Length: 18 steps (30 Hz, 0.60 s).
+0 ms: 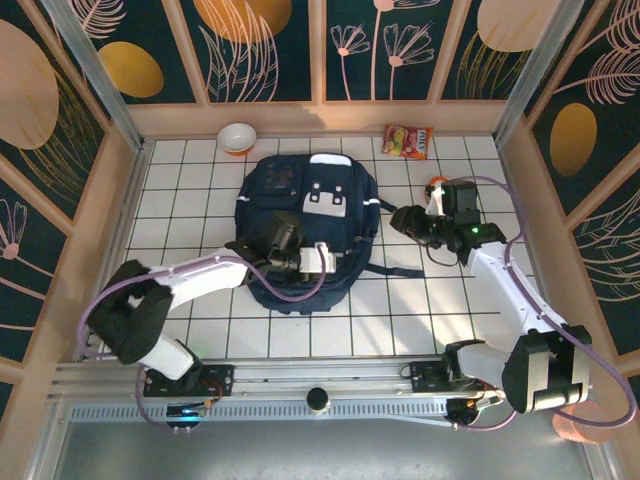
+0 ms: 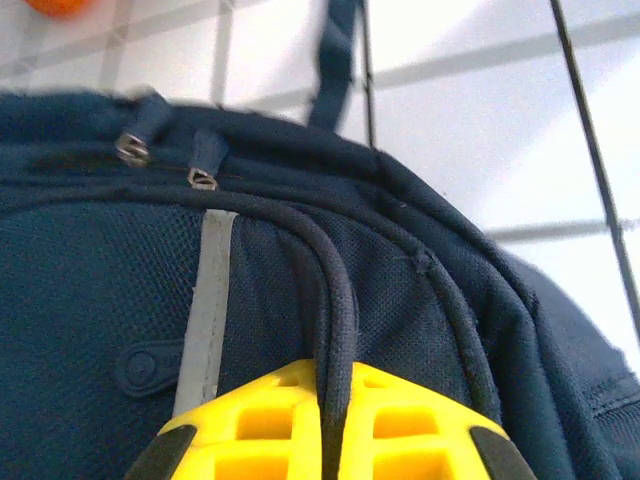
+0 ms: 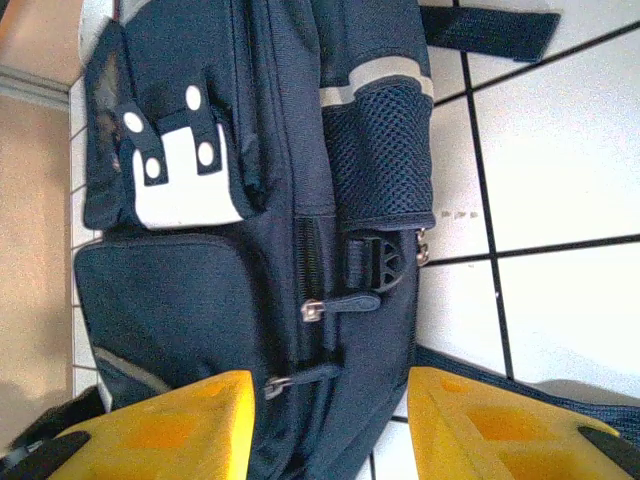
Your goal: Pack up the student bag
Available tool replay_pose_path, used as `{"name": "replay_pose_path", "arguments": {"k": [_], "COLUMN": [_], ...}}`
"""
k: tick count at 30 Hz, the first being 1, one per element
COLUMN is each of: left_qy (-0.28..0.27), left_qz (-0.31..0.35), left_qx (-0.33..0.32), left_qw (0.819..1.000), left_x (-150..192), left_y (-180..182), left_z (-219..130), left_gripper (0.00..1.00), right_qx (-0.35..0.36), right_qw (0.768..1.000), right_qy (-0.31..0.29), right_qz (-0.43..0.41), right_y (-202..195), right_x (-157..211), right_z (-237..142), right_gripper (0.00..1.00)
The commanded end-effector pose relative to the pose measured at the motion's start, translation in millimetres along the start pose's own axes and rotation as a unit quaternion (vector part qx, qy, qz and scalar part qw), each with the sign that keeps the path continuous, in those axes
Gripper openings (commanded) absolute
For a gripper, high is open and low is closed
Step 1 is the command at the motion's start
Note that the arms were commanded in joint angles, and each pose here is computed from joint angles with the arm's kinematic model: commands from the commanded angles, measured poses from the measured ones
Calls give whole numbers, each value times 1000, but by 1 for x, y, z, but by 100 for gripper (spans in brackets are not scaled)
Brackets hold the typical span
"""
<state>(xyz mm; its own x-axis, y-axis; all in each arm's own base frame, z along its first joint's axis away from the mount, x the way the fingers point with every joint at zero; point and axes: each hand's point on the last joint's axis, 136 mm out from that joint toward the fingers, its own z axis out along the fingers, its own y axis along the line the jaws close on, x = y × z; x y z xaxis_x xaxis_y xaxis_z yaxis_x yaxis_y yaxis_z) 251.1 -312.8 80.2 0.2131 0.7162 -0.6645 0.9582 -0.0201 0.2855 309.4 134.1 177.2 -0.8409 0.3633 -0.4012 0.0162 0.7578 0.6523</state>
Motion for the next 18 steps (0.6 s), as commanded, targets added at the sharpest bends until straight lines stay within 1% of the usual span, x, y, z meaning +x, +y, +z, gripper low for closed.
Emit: {"name": "replay_pose_path", "arguments": {"k": [1, 2, 3, 6, 9, 11, 12, 13, 15, 16, 17, 18], "left_qy": [76, 85, 83, 28, -41, -75, -86, -94, -100, -93, -106, -108], "left_qz": [39, 46, 41, 15, -37, -76, -98, -138, -212, -258, -294, -335], "left_qx": [60, 70, 70, 38, -27, -72, -95, -132, -206, -231, -254, -265], "left_qw": [995, 993, 993, 999, 998, 992, 987, 977, 950, 934, 915, 898], "left_x": [46, 48, 46, 11, -40, -67, -75, -81, -81, -70, -72, -62], "left_y": [-28, -33, -32, -16, 18, 41, 52, 67, 97, 107, 125, 135], "left_z": [21, 23, 23, 11, -18, -43, -53, -66, -91, -101, -120, -130], "left_gripper": [13, 17, 21, 38, 56, 64, 65, 66, 71, 74, 76, 77], "right_qx": [-27, -29, -32, -34, -20, -6, 7, 18, 30, 40, 46, 47], "right_qw": [1000, 1000, 999, 999, 1000, 1000, 999, 998, 997, 996, 996, 996], "right_qy": [-10, -8, -5, 10, 18, 23, 28, 38, 65, 72, 75, 75], "right_qz": [6, 9, 11, 11, 11, 16, 25, 35, 42, 39, 34, 30], "right_y": [10, 11, 11, 14, 15, 14, 9, 5, 3, 2, 4, 6], "right_x": [2, 4, 7, 14, 16, 15, 16, 18, 25, 27, 28, 28], "right_z": [-4, -3, -1, 5, 10, 14, 18, 22, 32, 36, 41, 45], "right_gripper": [44, 45, 44, 45, 47, 50, 51, 52, 54, 55, 55, 55]}}
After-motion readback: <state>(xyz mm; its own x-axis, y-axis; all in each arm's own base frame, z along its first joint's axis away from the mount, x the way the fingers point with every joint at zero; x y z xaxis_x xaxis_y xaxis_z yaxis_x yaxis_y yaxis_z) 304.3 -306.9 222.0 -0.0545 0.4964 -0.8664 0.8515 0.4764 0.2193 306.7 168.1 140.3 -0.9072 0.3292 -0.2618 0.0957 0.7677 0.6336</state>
